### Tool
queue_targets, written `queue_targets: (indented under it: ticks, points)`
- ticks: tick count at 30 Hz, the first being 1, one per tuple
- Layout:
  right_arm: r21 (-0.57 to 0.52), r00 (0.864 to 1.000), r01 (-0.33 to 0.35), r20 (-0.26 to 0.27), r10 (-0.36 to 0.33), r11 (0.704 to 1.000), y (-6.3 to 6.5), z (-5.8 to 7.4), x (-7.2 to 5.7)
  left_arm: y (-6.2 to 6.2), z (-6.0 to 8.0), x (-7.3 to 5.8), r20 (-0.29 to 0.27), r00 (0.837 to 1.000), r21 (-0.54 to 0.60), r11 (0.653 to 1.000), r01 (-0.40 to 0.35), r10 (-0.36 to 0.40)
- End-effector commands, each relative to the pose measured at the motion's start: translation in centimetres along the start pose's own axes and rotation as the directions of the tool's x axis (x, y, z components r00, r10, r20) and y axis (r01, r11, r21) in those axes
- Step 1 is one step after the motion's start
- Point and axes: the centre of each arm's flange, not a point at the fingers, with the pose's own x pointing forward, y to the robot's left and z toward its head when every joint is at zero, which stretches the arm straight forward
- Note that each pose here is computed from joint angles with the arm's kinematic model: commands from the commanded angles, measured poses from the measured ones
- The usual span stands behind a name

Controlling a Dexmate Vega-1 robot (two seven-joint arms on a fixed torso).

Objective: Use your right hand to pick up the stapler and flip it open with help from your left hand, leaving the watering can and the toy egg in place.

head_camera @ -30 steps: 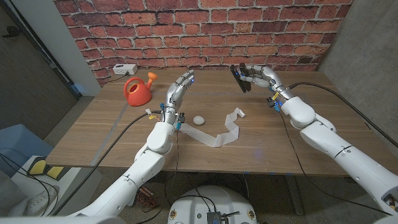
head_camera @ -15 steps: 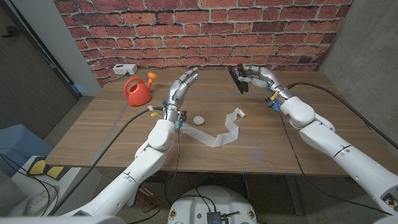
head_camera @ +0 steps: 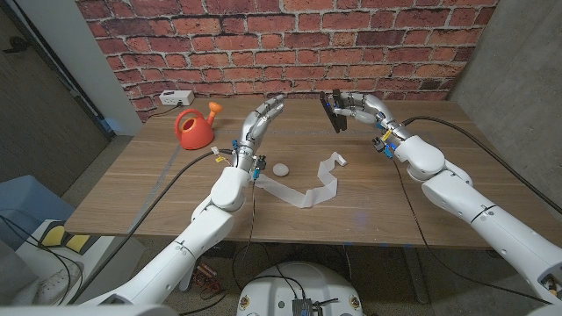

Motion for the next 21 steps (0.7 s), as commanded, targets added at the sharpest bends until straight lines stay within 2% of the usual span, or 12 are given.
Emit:
queue_targets:
  ticks: [1,5,21]
  points:
    - [0.034,1.0,-0.03,-0.001,0.03,0.999,0.75,0.14,0.24,-0.24,0.23,0.17,-0.011,1.0,0.031,0.999,0.021,-0.021]
    - [0.062,0.999,-0.043,0.001,0.043,0.997,0.93,0.2,0.43,-0.41,0.37,0.33,-0.017,0.999,0.046,0.998,0.048,-0.048]
    - [0.102,0.997,-0.077,0.0,0.077,0.992,1.68,0.62,0.48,-1.03,0.62,0.62,-0.027,0.997,0.065,0.995,0.07,-0.068]
